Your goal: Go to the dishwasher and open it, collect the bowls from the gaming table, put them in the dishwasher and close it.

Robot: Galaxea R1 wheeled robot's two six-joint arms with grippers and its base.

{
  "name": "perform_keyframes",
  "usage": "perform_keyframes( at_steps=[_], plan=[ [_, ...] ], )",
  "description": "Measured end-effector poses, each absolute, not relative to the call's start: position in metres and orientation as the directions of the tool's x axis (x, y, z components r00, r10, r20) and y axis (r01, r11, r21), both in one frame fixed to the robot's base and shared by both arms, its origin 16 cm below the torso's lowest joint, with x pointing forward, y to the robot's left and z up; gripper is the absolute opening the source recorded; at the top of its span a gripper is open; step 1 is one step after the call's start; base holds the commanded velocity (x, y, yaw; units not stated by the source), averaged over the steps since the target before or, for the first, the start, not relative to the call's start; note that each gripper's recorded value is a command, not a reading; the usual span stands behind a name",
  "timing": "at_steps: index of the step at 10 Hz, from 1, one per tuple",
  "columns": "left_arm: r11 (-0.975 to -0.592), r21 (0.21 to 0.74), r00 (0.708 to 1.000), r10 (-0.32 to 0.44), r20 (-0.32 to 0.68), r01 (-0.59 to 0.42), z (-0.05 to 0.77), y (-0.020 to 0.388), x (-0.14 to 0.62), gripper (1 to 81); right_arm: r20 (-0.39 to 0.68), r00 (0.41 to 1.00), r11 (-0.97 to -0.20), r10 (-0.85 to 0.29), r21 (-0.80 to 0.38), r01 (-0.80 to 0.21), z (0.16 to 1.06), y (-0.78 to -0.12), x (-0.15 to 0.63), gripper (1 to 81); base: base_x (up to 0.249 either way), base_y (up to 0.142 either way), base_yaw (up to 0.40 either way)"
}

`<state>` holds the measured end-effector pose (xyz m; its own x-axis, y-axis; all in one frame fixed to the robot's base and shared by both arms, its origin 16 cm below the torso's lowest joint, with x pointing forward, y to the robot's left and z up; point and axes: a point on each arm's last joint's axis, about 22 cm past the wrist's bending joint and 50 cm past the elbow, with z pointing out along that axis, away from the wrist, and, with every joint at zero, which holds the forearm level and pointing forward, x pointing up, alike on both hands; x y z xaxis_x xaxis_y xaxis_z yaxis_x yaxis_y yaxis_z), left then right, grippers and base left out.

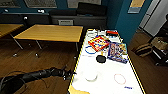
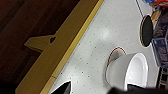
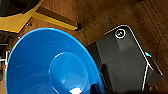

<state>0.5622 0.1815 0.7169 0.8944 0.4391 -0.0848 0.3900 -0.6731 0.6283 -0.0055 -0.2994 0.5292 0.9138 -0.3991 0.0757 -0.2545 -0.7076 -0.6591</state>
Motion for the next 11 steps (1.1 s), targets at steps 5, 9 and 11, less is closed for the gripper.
perform_keyframes(
  at_steps=[5, 9, 11],
  plan=[
    [-0.68, 0.647, 0.919, 0.383, -0.087, 0.345, 0.709, 0.119, 0.566, 81.1, 0.073, 0.914, -0.708, -0.399, -0.658, -0.256, 0.528, -0.299, -0.006, 1.0, 0.0, 0.0, 0.0],
    [-0.686, 0.623, 0.91, 0.401, -0.108, 0.376, 0.686, 0.119, 0.557, 81.1, 0.078, 0.915, -0.708, -0.397, -0.66, -0.251, 0.527, -0.299, -0.003, 1.0, 0.0, 0.0, 0.0],
    [-0.681, 0.602, 0.895, 0.425, -0.137, 0.416, 0.669, 0.121, 0.547, 81.1, 0.077, 0.915, -0.708, -0.395, -0.66, -0.251, 0.526, -0.296, -0.002, 1.0, 0.0, 0.0, 0.0]
  ],
)
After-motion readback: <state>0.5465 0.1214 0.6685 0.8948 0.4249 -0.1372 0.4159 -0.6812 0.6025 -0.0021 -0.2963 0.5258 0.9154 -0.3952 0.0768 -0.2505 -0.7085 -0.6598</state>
